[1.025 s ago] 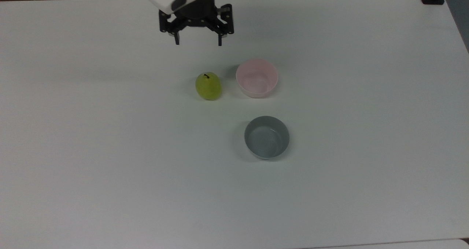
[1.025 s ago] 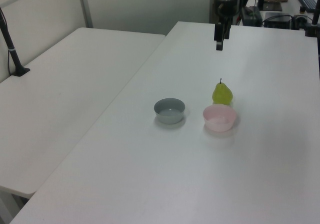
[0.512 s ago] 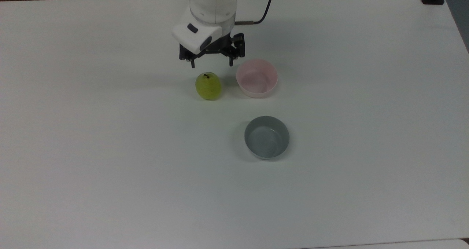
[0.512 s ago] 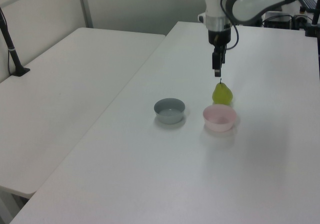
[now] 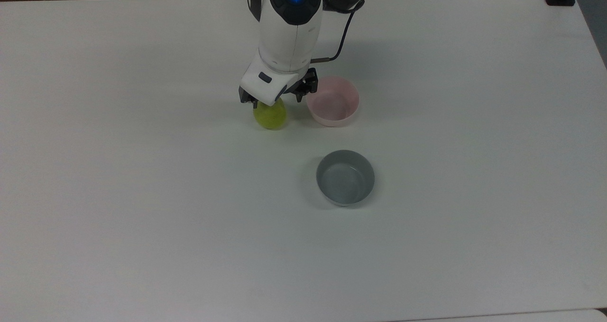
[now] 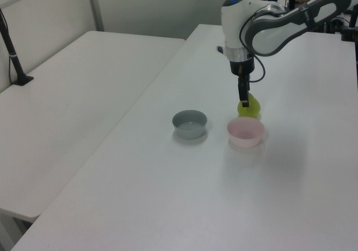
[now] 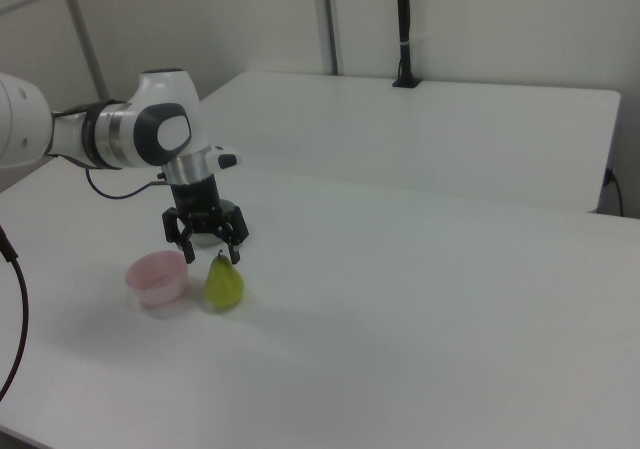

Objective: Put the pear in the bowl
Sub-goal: 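Close the gripper around the pear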

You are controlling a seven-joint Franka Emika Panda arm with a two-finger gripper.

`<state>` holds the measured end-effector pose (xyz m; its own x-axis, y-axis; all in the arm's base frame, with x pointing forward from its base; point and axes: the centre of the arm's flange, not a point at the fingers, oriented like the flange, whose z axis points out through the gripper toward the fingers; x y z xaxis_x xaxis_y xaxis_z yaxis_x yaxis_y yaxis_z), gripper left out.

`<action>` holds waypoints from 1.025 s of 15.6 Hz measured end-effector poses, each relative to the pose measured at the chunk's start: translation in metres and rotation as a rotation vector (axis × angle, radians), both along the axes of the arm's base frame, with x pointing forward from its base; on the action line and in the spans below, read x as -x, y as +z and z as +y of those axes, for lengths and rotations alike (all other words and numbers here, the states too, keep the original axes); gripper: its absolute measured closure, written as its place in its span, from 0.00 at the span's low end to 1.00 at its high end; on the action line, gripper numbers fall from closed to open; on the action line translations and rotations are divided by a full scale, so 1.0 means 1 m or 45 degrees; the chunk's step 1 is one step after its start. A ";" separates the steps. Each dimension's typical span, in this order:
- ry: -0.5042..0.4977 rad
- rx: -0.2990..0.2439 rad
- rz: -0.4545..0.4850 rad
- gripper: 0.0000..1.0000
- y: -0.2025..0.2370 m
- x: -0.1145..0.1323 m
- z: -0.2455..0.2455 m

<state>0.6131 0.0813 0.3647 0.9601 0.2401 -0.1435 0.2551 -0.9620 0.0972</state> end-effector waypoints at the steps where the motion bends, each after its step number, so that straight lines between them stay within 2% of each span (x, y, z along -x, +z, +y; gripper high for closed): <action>1: 0.013 -0.001 0.001 0.00 -0.006 0.000 0.000; 10: 0.144 0.006 0.053 0.08 -0.031 0.005 -0.005; 13: 0.212 0.002 0.059 0.36 -0.030 0.004 -0.008; 16: 0.240 0.002 0.065 0.37 -0.029 0.003 -0.018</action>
